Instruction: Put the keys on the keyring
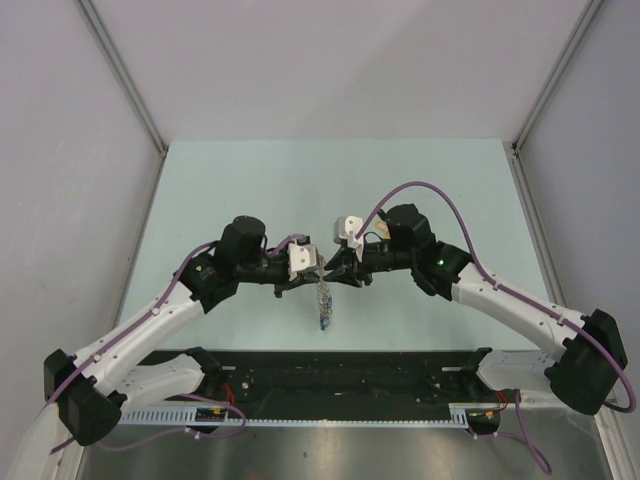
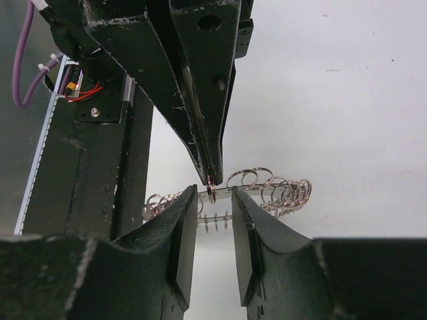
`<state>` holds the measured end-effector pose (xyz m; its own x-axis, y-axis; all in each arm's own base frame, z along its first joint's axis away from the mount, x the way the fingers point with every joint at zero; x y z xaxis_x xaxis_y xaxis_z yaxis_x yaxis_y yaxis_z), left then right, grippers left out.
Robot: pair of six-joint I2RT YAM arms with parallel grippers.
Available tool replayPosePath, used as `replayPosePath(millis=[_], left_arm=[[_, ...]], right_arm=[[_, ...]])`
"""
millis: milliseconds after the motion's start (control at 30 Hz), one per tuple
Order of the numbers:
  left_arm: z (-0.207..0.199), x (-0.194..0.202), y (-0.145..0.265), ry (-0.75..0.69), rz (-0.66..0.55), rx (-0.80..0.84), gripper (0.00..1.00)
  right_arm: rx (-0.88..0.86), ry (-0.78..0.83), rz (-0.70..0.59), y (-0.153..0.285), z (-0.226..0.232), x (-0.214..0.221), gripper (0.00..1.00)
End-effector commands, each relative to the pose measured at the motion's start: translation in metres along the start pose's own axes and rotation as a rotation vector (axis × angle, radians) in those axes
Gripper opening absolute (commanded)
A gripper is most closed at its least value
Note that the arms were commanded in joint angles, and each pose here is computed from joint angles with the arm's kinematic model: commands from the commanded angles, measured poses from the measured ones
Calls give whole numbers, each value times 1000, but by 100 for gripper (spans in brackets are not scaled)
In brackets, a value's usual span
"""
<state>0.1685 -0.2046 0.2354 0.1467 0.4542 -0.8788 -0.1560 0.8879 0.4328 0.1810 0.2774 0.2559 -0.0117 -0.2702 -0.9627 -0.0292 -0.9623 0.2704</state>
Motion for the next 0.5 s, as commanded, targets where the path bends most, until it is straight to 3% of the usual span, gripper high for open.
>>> replayPosePath(millis=[0,467], left_arm=[[7,-34,9,-62,-118,-1,0],[5,-38,11,-54,-142,22,0]], right_arm=[[-32,22,-22,0,5,-5,31],[-32,3,-1,-4,3,1,23]])
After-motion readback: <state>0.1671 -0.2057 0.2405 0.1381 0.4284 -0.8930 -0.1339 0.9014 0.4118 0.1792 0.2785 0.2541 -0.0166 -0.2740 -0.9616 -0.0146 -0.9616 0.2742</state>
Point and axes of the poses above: each gripper's point midway between its finger pads, its own y axis back along the fingers, its own z axis along the line the jaws close on, x = y × z, the point moved 6 cm from there along y, back along the fingers, and after that the axes turned 4 degrees about -y, right-handed, at the moved point
